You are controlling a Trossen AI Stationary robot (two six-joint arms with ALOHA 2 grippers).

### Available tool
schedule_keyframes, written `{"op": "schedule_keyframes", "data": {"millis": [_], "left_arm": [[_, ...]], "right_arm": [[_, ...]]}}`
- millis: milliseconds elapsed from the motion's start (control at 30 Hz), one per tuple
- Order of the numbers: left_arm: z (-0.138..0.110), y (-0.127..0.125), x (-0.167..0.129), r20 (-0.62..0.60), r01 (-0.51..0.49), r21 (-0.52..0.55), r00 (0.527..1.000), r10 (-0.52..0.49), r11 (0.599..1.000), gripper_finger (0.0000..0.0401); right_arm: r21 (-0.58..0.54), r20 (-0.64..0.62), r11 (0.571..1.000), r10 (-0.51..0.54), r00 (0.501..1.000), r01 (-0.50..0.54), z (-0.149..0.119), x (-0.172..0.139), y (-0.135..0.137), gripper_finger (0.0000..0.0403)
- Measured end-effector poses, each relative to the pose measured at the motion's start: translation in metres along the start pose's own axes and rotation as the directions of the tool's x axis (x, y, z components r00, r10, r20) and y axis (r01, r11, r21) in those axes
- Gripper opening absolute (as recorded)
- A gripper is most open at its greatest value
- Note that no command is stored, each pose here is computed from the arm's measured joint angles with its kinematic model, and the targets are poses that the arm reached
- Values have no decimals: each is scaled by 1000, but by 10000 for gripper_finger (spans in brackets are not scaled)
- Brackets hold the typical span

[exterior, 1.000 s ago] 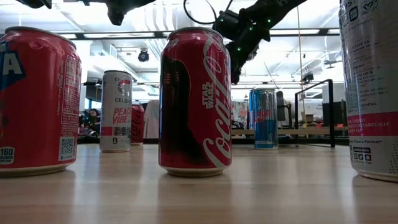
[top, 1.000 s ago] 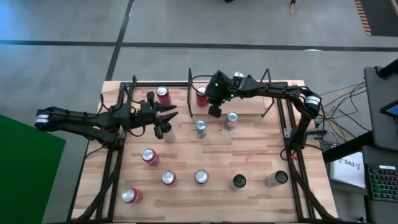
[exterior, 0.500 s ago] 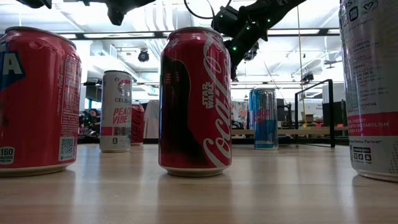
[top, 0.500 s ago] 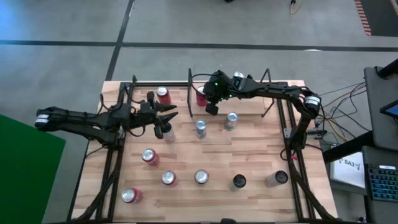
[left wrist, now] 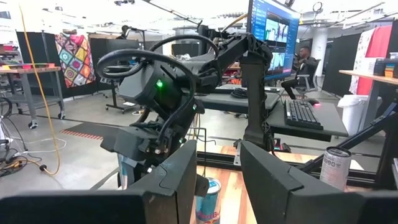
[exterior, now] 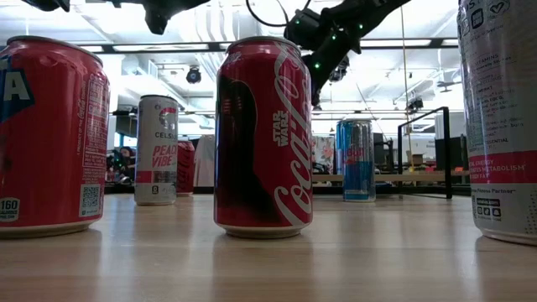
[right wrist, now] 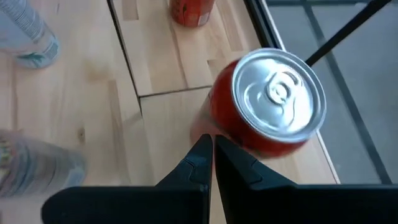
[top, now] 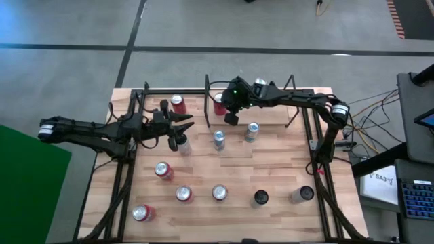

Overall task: Place canned beverage on shelf
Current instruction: Put the red and black soda can on the shelf

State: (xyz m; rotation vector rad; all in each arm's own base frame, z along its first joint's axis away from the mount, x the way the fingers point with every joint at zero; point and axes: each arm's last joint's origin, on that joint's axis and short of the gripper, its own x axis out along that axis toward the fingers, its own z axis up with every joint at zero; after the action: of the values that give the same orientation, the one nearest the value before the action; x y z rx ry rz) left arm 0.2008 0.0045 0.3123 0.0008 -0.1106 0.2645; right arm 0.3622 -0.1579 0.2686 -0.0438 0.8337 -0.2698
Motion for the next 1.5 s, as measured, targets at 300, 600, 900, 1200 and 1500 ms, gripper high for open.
{"op": "schedule_keyframes", "data": {"millis": [300,600,900,1200,1500], "left_arm": [[0,0,0,0,0,-1,1000,0,1000,109],[0,0,0,0,0,-1,1000,0,1000,109],[0,0,0,0,1,-1,1000,-1,1000,109],[0,0,0,0,0,-1,1000,0,1000,109],[0,0,0,0,1,-1,1000,-1,1000,109]], "right_arm": [[33,-44,999,-32,999,33,-2,-3,-6,9],[21,-12,997,-67,998,68,-1,8,-11,9],[22,-24,998,-63,998,64,-2,11,-11,9],[46,16,996,77,997,-78,1,10,0,9],[32,78,998,58,995,-61,6,22,2,9]]}}
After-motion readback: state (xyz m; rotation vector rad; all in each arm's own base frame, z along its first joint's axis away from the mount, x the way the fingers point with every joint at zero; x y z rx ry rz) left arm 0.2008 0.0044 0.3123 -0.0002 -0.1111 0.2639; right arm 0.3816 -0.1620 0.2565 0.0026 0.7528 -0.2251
